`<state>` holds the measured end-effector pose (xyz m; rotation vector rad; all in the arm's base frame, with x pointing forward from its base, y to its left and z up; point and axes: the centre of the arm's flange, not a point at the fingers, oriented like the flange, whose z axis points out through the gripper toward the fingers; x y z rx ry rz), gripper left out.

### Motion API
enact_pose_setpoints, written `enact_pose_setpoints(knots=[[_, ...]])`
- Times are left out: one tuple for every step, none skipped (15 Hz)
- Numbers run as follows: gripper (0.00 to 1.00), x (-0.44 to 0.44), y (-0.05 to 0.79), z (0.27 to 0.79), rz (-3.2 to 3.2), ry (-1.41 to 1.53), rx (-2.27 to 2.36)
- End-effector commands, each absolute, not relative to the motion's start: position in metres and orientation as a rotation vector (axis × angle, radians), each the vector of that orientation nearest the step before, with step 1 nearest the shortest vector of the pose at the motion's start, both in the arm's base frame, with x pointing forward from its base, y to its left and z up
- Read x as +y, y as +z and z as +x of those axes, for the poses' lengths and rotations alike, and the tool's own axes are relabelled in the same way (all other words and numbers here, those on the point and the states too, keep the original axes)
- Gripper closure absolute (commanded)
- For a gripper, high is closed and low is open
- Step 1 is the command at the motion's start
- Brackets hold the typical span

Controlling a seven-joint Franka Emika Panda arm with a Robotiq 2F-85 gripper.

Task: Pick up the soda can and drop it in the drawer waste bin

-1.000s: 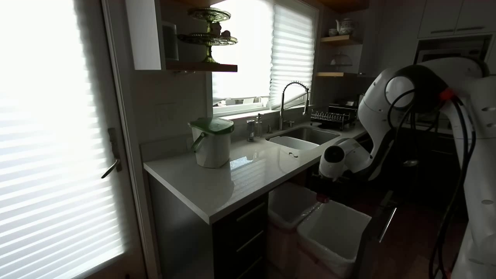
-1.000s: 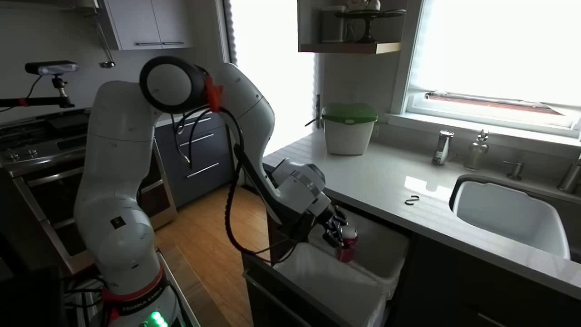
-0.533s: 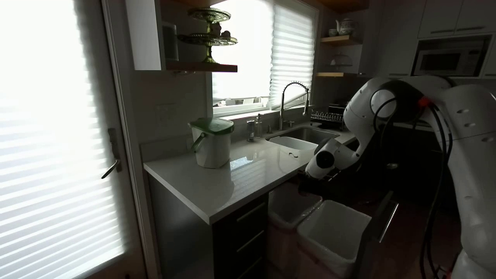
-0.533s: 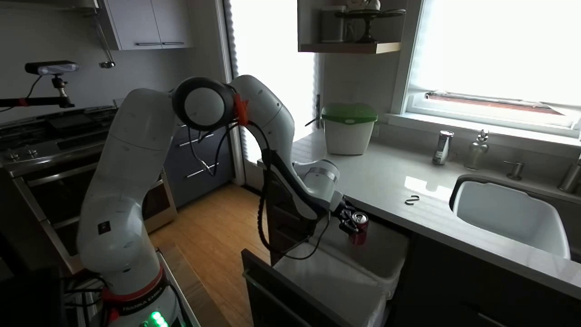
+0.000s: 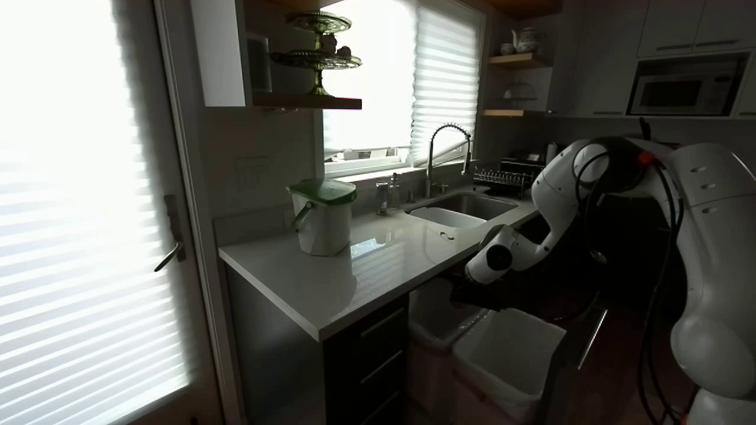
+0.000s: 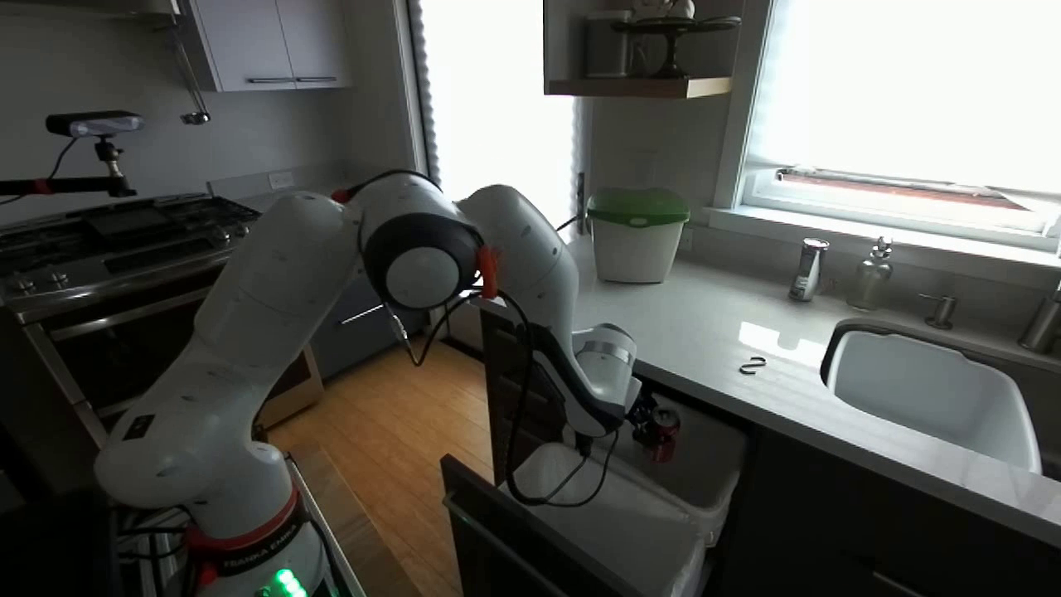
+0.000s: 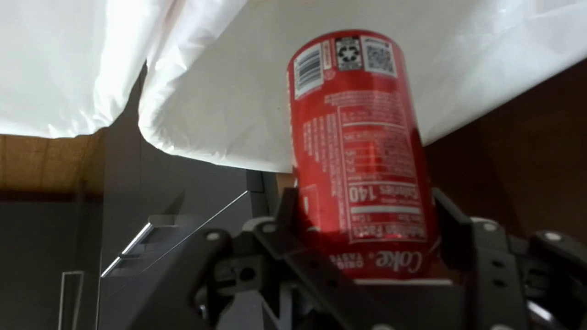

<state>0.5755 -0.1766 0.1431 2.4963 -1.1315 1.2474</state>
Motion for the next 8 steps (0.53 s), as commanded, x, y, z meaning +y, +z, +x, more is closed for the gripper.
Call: enact_pose_setpoints(knots=[[0.49, -0.189, 0.103, 0.565, 2.544, 1.316, -1.132], [0.08, -0.189, 0.101, 0.565, 2.556, 1.326, -1.116], [0.08, -0.189, 0.101, 0.566, 2.562, 1.340, -1.110], [0.07, -0.188, 0.101, 0.569, 2.575, 1.335, -1.134], [0.02, -0.186, 0.105, 0.571, 2.589, 1.329, -1.132], [0.00, -0.183, 0.109, 0.573, 2.606, 1.336, -1.129], [0.00, -0.180, 0.113, 0.575, 2.616, 1.342, -1.117], [0.00, -0.176, 0.119, 0.576, 2.629, 1.334, -1.109]])
